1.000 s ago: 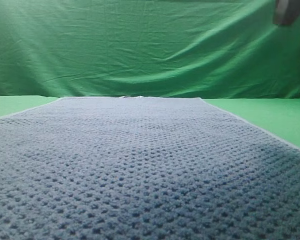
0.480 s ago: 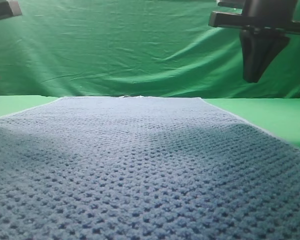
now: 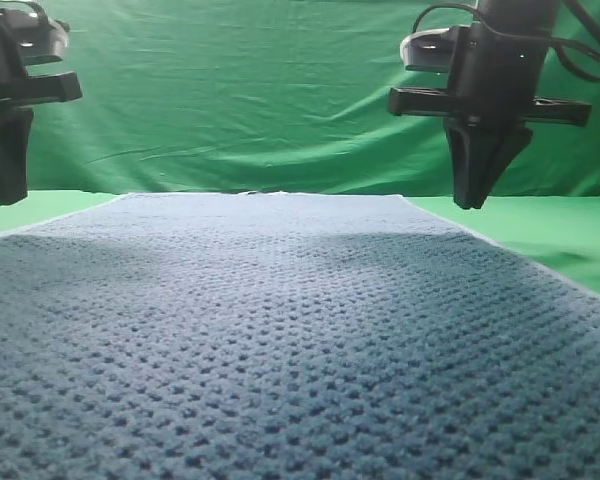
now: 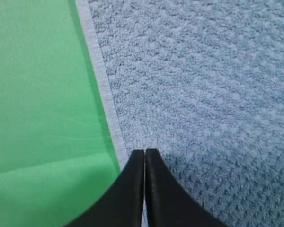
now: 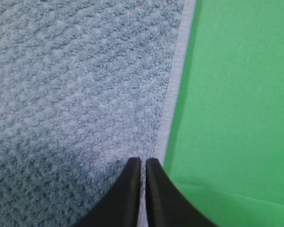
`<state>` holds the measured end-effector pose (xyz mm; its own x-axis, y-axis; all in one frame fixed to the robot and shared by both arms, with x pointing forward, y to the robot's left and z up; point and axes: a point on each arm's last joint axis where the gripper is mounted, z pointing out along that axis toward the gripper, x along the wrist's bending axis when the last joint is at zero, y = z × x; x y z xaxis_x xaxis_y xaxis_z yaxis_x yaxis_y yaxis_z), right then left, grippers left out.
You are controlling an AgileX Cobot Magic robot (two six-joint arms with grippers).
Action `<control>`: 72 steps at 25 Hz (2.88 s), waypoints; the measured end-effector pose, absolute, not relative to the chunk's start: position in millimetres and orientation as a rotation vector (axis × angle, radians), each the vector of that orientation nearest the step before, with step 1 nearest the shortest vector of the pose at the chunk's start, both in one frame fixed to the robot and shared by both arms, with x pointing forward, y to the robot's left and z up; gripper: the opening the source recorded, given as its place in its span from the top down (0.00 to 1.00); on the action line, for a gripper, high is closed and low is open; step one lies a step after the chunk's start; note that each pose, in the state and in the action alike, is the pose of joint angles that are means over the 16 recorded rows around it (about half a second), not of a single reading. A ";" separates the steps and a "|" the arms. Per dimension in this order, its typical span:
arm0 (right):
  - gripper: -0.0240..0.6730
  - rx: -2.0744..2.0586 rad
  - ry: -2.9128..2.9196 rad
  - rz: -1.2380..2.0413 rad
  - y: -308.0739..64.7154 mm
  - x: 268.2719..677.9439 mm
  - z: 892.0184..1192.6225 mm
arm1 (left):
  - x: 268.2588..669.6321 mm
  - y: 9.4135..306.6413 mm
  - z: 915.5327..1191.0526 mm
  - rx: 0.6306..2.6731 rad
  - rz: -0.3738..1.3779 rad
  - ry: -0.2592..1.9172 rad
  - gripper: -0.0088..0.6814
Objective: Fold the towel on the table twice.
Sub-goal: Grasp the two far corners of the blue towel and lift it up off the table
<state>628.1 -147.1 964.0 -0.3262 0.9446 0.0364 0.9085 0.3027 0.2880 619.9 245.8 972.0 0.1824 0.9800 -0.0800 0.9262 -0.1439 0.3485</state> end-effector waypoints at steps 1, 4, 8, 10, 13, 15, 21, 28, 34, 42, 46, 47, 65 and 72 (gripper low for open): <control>0.77 1.730 2.423 0.387 -146.7 629.2 962.5 | 621.1 245.4 971.2 2.141 0.240 1.812 0.92; 0.60 1.715 2.431 0.386 -145.8 631.4 959.2 | 623.6 245.0 970.0 2.121 0.247 1.822 0.78; 0.37 1.698 2.436 0.393 -145.2 632.7 957.9 | 625.3 244.8 969.3 2.088 0.253 1.841 0.55; 0.26 1.692 2.435 0.399 -145.0 633.2 957.7 | 625.8 244.8 969.1 2.074 0.254 1.852 0.44; 0.13 1.689 2.435 0.404 -144.5 634.2 956.3 | 626.0 245.0 969.1 2.061 0.255 1.865 0.26; 0.07 1.690 2.436 0.404 -144.1 634.8 954.2 | 626.0 245.2 969.1 2.055 0.256 1.873 0.16; 0.04 1.689 2.446 0.400 -142.8 637.0 946.4 | 626.5 245.8 967.9 2.050 0.262 1.885 0.06; 0.04 1.682 2.461 0.395 -141.5 639.1 937.8 | 628.8 245.9 957.0 2.072 0.248 1.897 0.06; 0.06 1.669 2.469 0.395 -141.1 640.2 935.4 | 630.9 245.4 946.3 2.090 0.223 1.914 0.07; 0.20 1.679 2.483 0.383 -140.5 639.7 933.9 | 631.2 242.7 940.2 2.075 0.160 1.945 0.25; 0.40 1.701 2.503 0.374 -139.5 637.9 933.4 | 630.1 240.5 939.6 2.057 0.113 1.962 0.45; 0.46 1.708 2.508 0.372 -139.2 637.5 933.3 | 629.7 240.0 939.5 2.053 0.101 1.966 0.51; 0.97 1.690 2.470 0.447 -134.5 646.1 982.6 | 646.8 233.4 981.4 2.033 0.088 1.895 0.99; 0.97 1.536 2.271 0.662 -132.2 666.9 1064.9 | 671.8 230.2 1063.8 1.910 0.296 1.724 0.99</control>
<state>666.9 -132.2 1064.9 -0.3706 0.9288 -0.0055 0.7804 0.3146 0.5403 671.8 230.2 1063.8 0.1554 0.9690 -0.1923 0.8491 -0.0315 0.5272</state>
